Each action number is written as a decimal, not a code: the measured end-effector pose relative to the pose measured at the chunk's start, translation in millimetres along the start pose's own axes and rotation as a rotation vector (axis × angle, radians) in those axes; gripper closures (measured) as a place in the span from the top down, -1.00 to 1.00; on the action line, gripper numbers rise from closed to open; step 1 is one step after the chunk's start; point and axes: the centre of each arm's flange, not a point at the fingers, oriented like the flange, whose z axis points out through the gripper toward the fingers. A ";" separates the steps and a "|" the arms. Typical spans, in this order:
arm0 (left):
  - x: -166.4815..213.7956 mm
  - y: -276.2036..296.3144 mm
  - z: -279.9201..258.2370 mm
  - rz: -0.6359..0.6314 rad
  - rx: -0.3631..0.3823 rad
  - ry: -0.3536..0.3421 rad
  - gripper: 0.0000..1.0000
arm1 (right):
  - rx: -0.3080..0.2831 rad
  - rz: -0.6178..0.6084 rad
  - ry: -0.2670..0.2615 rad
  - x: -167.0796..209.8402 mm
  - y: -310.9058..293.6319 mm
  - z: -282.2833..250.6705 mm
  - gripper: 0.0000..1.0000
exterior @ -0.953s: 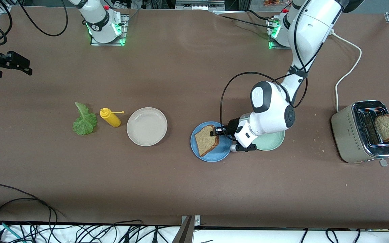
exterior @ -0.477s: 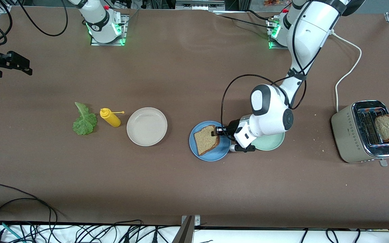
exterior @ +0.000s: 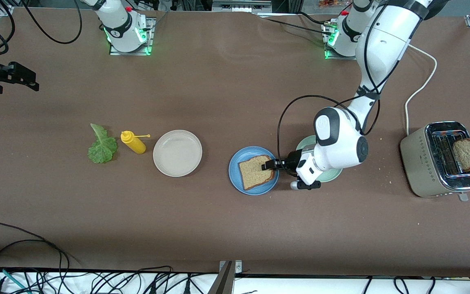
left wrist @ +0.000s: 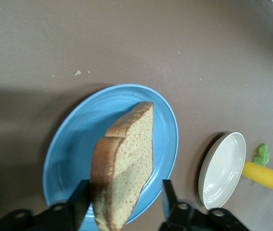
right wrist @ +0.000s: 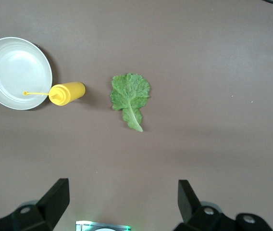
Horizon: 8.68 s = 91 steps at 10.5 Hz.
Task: Make sandwich in blue plate with both arms
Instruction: 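Release the bread with the left gripper while the right gripper reaches the lettuce, then grasp the green lettuce leaf with the right gripper, then carry the lettuce onto the bread on the blue plate and release, then withdraw the right gripper and move it beside the yellow bottle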
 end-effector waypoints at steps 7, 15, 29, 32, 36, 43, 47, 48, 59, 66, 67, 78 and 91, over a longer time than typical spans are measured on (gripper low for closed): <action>26.0 -69.8 -68.3 -0.104 0.023 0.038 1.00 | 0.000 0.000 0.000 0.0 -0.1 0.1 1.00; -31.7 -43.2 -330.8 0.248 0.636 0.026 1.00 | 0.002 -0.035 -0.040 15.6 -12.7 22.3 1.00; -113.9 20.4 -475.7 0.071 0.730 0.081 1.00 | -0.008 -0.153 -0.097 51.2 -8.2 370.9 0.93; -115.2 24.6 -499.5 0.061 0.724 0.127 1.00 | -0.002 -0.155 -0.131 37.1 -10.6 403.2 0.42; -116.0 28.3 -509.1 0.062 0.722 0.147 1.00 | -0.001 -0.148 -0.141 37.1 -6.7 403.9 -0.79; -107.2 17.1 -502.3 0.045 0.722 0.123 1.00 | -0.014 -0.211 -0.131 119.6 -70.6 200.2 -0.90; -103.5 15.5 -500.1 0.043 0.721 0.118 1.00 | 0.079 -0.241 -0.053 126.4 -235.9 162.1 -0.90; -103.7 16.3 -501.3 0.044 0.721 0.121 1.00 | 0.080 -0.278 -0.002 125.7 -290.4 170.0 -0.90; -104.5 23.5 -497.8 0.059 0.720 0.121 1.00 | 0.234 -0.534 0.450 134.9 -549.5 349.9 -0.90; -104.4 22.9 -498.4 0.057 0.720 0.121 1.00 | 0.254 -0.548 0.452 135.3 -561.0 315.2 0.51; -104.4 22.9 -498.4 0.057 0.720 0.122 1.00 | 0.228 -0.545 0.380 137.7 -547.6 293.4 0.83; -104.5 23.3 -499.0 0.057 0.720 0.123 1.00 | 0.001 -0.499 -0.096 105.0 -248.5 156.5 1.00; -104.5 23.9 -498.8 0.059 0.720 0.123 1.00 | 0.521 -1.177 0.259 72.9 9.7 295.5 1.00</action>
